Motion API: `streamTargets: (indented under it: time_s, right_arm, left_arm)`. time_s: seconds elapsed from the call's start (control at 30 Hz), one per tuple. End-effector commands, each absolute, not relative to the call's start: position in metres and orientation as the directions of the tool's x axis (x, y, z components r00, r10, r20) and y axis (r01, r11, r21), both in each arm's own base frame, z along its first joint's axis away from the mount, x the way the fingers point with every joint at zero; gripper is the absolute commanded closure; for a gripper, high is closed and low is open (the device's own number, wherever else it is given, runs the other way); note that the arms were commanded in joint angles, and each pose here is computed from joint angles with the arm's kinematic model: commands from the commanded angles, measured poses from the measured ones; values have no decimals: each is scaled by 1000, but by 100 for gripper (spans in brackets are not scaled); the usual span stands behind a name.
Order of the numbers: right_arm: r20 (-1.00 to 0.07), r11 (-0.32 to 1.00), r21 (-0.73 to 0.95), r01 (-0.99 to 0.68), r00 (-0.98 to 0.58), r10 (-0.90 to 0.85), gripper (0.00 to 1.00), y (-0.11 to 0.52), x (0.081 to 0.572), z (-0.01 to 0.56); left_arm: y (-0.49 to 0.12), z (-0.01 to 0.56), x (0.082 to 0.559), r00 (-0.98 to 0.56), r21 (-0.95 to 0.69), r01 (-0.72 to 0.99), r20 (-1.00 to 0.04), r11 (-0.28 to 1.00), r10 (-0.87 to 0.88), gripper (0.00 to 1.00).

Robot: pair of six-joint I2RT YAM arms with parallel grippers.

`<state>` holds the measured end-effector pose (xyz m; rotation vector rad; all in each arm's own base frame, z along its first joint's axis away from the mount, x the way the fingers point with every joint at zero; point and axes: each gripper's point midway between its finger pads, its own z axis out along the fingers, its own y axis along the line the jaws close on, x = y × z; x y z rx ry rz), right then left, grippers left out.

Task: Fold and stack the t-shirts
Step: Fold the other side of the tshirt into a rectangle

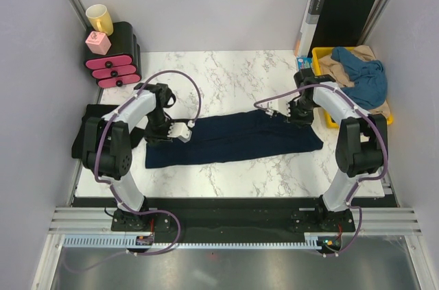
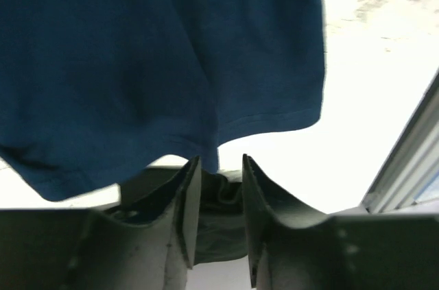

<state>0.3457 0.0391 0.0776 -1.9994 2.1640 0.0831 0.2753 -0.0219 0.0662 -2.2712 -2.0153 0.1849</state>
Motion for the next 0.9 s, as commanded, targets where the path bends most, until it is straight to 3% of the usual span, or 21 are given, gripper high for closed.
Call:
streamTargets:
  time_s: [0.0, 0.13, 0.27, 0.4, 0.53, 0.87]
  right_arm:
    - [-130, 40, -51, -998, -33, -991, 69, 30, 327, 79]
    - [-126, 42, -65, -997, -33, -991, 62, 29, 328, 84]
    - [-180, 102, -98, -990, -83, -980, 58, 38, 340, 99]
    - [-362, 244, -164, -956, -172, -916, 58, 64, 374, 131]
    - [-464, 346, -94, -933, -267, -845, 58, 83, 398, 124]
    - [-492, 331, 3, -944, -290, -821, 58, 102, 446, 85]
  left_arm:
    - [-22, 72, 252, 127, -234, 963, -29, -130, 991, 62]
    - [-21, 76, 251, 143, -230, 963, -16, -142, 990, 58]
    - [-17, 87, 282, 100, -137, 986, 6, -98, 995, 59]
    - [-23, 105, 321, -10, -20, 1000, -40, 9, 999, 59]
    - [-28, 95, 337, -53, 34, 998, -65, 55, 997, 58]
    - [-29, 62, 337, -76, 0, 997, -41, 76, 996, 60]
